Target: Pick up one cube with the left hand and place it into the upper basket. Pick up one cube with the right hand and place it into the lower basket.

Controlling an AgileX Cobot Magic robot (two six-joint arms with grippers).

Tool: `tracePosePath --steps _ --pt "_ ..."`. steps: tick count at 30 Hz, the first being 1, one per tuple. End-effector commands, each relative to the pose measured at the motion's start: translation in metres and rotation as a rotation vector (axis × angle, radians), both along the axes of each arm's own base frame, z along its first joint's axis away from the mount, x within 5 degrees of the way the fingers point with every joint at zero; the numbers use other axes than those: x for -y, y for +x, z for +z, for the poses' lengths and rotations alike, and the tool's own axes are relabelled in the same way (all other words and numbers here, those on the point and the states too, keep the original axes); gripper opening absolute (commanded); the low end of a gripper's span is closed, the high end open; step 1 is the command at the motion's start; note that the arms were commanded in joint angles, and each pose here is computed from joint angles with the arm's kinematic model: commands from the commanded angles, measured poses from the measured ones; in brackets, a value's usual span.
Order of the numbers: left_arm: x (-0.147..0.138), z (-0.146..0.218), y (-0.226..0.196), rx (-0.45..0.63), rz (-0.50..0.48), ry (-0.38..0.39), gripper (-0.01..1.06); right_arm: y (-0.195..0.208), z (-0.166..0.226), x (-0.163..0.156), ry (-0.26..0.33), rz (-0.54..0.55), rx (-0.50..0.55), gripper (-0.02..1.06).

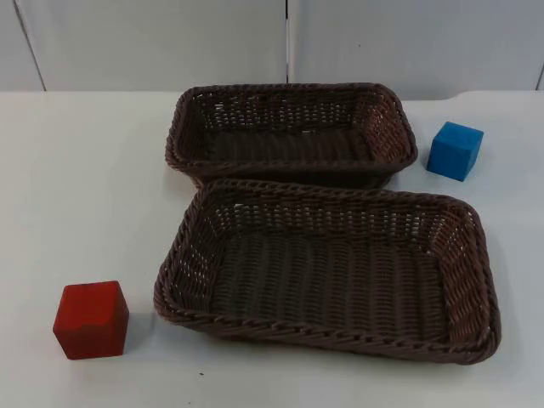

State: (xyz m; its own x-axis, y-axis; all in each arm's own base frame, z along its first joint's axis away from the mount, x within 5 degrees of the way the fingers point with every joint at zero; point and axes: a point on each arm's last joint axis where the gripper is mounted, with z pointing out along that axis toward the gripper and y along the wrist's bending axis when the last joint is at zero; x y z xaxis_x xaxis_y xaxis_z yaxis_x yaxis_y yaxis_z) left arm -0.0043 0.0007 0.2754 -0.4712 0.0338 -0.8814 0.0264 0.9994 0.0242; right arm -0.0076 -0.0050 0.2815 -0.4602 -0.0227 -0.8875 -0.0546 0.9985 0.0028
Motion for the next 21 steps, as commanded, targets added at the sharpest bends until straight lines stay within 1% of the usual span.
tracePosePath --steps 1,6,15,19,21 --pt "0.001 0.005 0.0 0.021 -0.005 -0.011 1.05 0.0 -0.001 0.0 0.0 0.0 0.006 1.05" --pt "0.002 0.019 0.006 0.053 -0.012 -0.023 1.05 0.0 -0.001 0.0 0.0 0.0 0.006 1.05" --pt "0.003 0.027 0.019 0.066 -0.014 -0.029 1.05 0.0 -0.001 0.0 0.0 0.0 0.006 1.05" --pt "0.005 0.029 0.023 0.074 -0.026 -0.055 1.05 0.0 -0.001 0.0 0.0 0.0 0.006 1.05" --pt "0.007 0.03 0.026 0.079 -0.05 -0.063 1.05 0.0 -0.001 0.0 0.0 0.0 0.006 1.05"
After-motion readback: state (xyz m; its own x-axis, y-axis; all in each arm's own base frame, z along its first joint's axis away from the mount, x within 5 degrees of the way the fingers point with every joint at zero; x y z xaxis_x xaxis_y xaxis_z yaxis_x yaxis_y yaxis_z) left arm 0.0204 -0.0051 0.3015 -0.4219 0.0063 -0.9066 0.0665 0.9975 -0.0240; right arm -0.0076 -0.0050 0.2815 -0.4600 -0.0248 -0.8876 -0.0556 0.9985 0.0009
